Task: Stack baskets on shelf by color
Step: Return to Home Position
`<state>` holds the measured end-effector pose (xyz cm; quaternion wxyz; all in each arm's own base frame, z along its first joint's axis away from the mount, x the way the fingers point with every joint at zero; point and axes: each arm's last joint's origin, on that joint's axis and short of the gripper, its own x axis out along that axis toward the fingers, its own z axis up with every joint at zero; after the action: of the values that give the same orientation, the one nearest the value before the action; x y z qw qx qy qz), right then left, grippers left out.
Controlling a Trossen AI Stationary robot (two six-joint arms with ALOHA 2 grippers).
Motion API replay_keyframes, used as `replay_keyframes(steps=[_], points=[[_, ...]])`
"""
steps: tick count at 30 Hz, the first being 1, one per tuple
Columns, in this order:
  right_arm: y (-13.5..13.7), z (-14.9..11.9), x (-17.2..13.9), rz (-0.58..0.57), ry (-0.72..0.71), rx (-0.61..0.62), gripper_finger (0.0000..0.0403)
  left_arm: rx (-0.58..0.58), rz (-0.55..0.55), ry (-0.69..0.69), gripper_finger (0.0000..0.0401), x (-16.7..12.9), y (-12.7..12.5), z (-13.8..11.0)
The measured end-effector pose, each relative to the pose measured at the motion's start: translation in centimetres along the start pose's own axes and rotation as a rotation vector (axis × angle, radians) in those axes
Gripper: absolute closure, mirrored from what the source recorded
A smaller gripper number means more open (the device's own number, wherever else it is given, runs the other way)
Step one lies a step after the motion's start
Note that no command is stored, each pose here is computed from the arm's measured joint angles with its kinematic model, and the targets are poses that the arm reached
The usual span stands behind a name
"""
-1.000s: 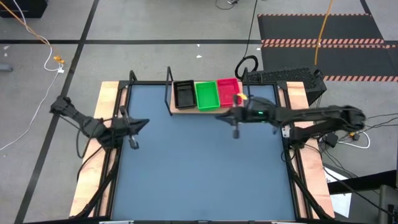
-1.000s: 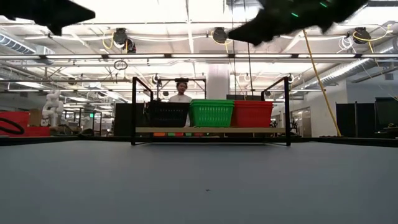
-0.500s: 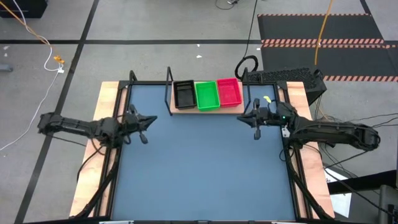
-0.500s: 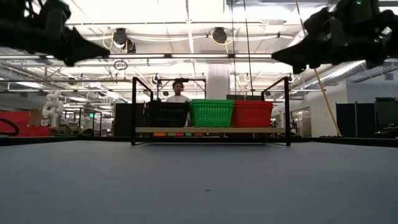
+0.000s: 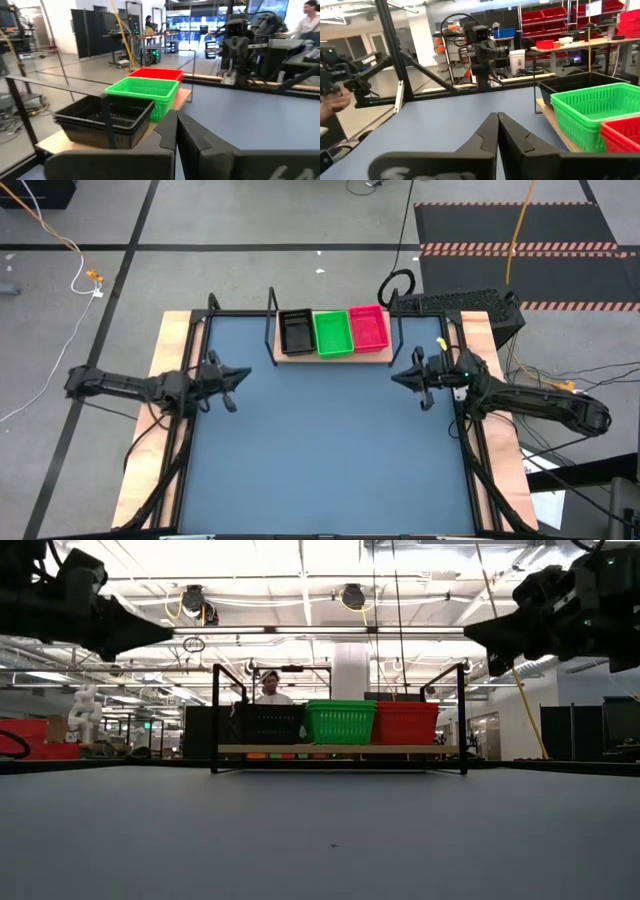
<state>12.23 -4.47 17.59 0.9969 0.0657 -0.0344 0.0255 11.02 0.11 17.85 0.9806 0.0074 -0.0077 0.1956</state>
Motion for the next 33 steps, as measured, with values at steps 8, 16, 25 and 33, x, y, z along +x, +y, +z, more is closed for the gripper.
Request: replay_keyframes(steps=[8,16,25,33], points=[[0.7,0.4,-1.0,0.034,-0.015,-0.033,0.0403,-0.021,-0.024,-0.016,0.0397,-1.1,0.1,-0.5],[1.6,1.1,-2.1,0.097,-0.076,-0.118,0.0403,-0.011,-0.024,-0.001,0.0398,-1.3,0.2,-0.9],[2.6,2.1,-3.2,0.182,-0.178,-0.086,0.0403,-0.107,-0.071,0.003,0.0394,-1.4,-0.1,-0.9],[1.9,0.1,-3.2,0.04,-0.019,-0.106,0.0403,0.033,-0.112,0.018,0.0394,-1.6,-0.7,-1.1]])
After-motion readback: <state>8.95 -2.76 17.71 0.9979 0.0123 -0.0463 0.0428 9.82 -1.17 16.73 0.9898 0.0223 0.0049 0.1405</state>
